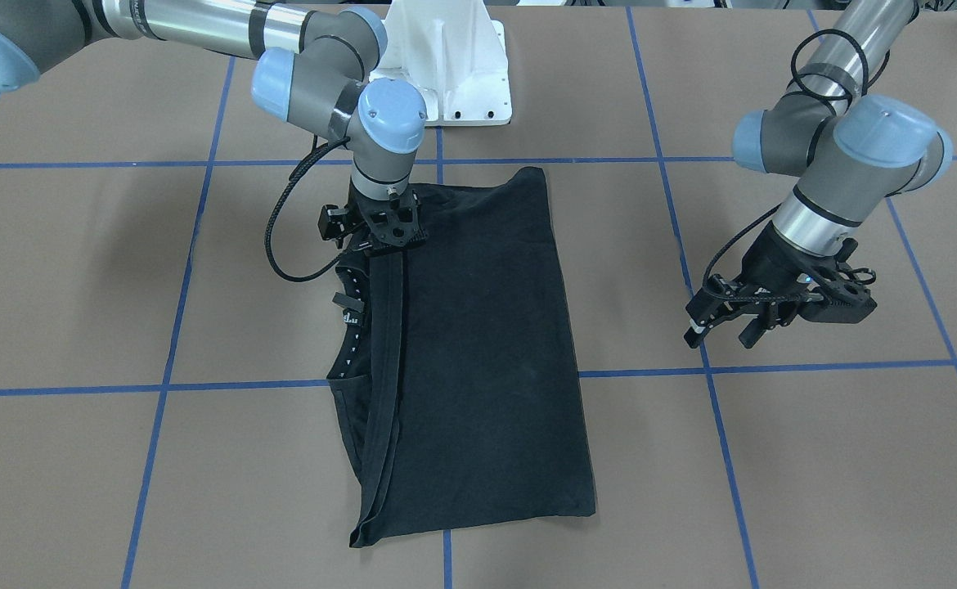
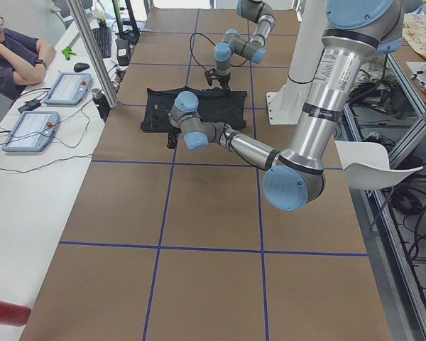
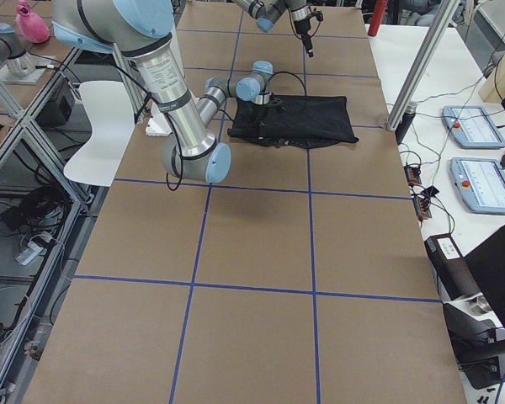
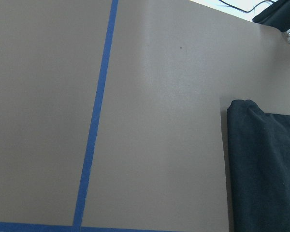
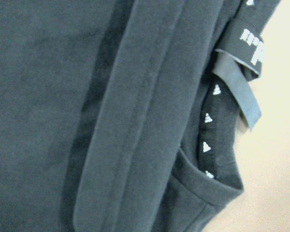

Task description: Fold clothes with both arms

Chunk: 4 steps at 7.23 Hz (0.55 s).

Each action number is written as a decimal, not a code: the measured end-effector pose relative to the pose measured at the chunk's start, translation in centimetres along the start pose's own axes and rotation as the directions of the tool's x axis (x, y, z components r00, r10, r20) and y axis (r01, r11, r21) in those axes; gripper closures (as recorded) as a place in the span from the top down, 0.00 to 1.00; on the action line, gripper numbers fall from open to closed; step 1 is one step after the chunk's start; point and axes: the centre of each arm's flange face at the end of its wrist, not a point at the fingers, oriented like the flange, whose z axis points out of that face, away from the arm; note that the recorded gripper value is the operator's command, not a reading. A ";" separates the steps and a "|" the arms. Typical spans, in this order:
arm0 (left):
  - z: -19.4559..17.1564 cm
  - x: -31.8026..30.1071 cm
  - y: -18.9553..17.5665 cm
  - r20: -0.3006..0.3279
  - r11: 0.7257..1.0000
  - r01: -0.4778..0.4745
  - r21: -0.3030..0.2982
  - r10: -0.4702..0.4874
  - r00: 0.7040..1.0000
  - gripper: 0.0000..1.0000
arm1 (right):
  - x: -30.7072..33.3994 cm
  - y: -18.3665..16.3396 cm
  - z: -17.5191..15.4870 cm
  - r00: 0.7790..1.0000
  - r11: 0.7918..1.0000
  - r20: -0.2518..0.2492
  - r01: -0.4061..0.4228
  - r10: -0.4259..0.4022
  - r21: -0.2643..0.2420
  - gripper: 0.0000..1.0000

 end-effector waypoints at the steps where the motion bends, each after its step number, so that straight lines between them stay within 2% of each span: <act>1: 0.0 0.2 0.2 -0.003 1.000 0.011 -0.002 -0.011 1.000 1.00 | 1.7 0.4 0.4 1.000 1.000 -0.006 -0.005 0.005 -0.001 0.99; 4: 0.2 0.5 0.5 -0.005 1.000 0.020 -0.007 -0.020 1.000 1.00 | 7.1 3.9 1.0 1.000 1.000 -0.006 -0.010 0.010 -0.005 0.99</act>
